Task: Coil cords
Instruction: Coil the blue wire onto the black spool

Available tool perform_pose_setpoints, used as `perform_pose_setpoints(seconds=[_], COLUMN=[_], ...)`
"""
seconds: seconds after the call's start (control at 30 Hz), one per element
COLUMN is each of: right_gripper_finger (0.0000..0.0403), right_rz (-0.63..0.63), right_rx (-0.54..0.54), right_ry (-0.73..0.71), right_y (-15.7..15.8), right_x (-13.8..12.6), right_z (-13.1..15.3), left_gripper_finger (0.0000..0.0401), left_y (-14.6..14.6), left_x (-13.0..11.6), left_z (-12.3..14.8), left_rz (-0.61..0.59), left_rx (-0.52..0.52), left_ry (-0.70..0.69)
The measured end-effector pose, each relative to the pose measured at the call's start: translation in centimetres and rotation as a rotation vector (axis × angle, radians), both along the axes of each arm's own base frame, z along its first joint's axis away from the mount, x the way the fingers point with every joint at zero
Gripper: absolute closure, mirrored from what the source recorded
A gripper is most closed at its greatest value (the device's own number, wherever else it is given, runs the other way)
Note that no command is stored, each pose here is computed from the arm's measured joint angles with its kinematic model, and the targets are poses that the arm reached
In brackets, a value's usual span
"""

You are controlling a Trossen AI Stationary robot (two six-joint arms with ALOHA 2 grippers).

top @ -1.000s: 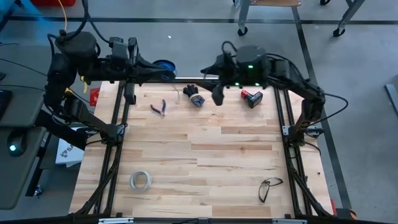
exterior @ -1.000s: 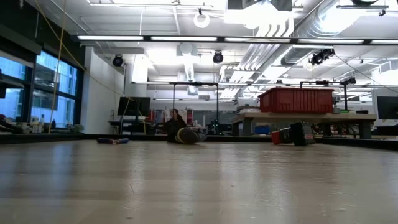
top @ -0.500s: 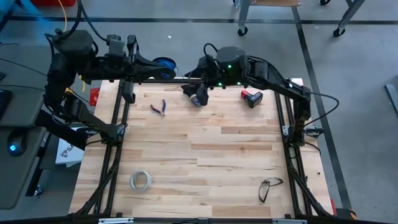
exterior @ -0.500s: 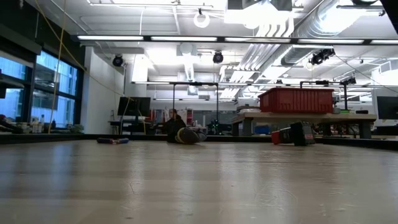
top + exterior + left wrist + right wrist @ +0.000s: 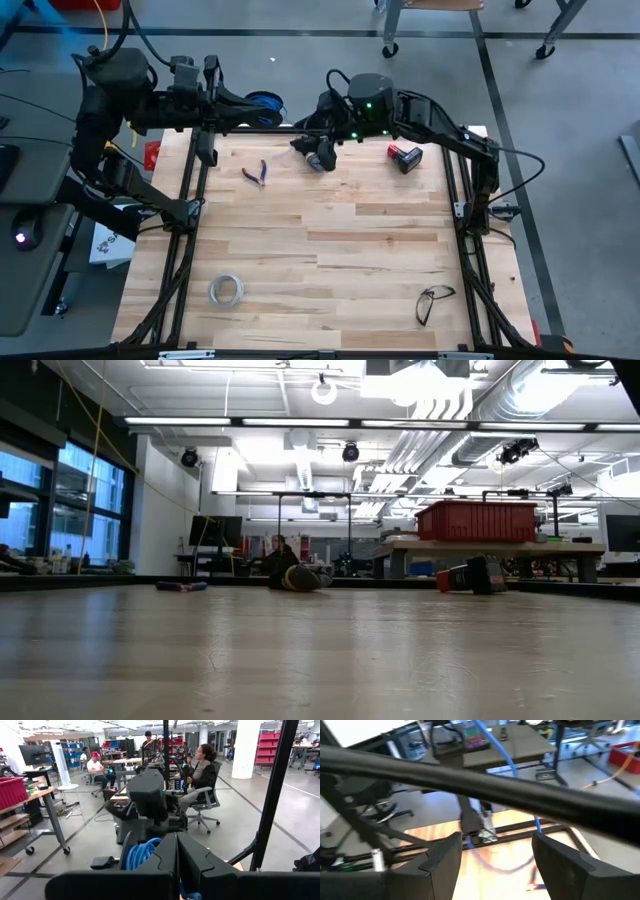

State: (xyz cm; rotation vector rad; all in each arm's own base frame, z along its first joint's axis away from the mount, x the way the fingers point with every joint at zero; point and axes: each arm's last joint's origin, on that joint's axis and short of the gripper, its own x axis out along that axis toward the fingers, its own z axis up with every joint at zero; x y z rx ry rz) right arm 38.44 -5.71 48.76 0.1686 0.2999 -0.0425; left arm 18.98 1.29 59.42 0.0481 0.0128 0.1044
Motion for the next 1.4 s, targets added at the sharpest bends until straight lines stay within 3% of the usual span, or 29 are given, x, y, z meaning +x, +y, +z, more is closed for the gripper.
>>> perform_pose_setpoints(seconds=[0.2,0.47,0.97,1.17,1.33,1.4], right_gripper_finger=[0.017,0.0183,0.0287,0.0311,0.0386,0.0393], right_rz=[-0.111,-0.003,-0.05,-0.049,-0.044,-0.033], right_rx=[-0.049,0.01,-0.004,-0.004,-0.052,-0.078], right_ry=[0.012,0.008,0.03,0.029,0.027,0.027], right_y=[-1.1,-1.2,-1.3,-1.3,-0.7,-0.3], right_x=[-0.2,-0.2,-0.3,-0.3,-0.2,-0.2], right_z=[0.0,-0.1,-0.3,-0.2,-0.2,-0.1], left_gripper_finger=[0.04,0.04,0.04,0.04,0.04,0.04], left_y=[0.0,0.0,-0.1,-0.1,0.0,0.0], left_x=[0.0,0.0,0.2,1.0,1.6,1.5], left_z=[0.2,0.5,0.7,0.4,0.3,0.3], left_rz=[-0.009,-0.012,-0.016,-0.017,-0.018,-0.018], left_rx=[0.0,0.001,-0.014,-0.032,-0.033,-0.036], left_ry=[-0.017,-0.046,-0.074,-0.067,-0.062,-0.065])
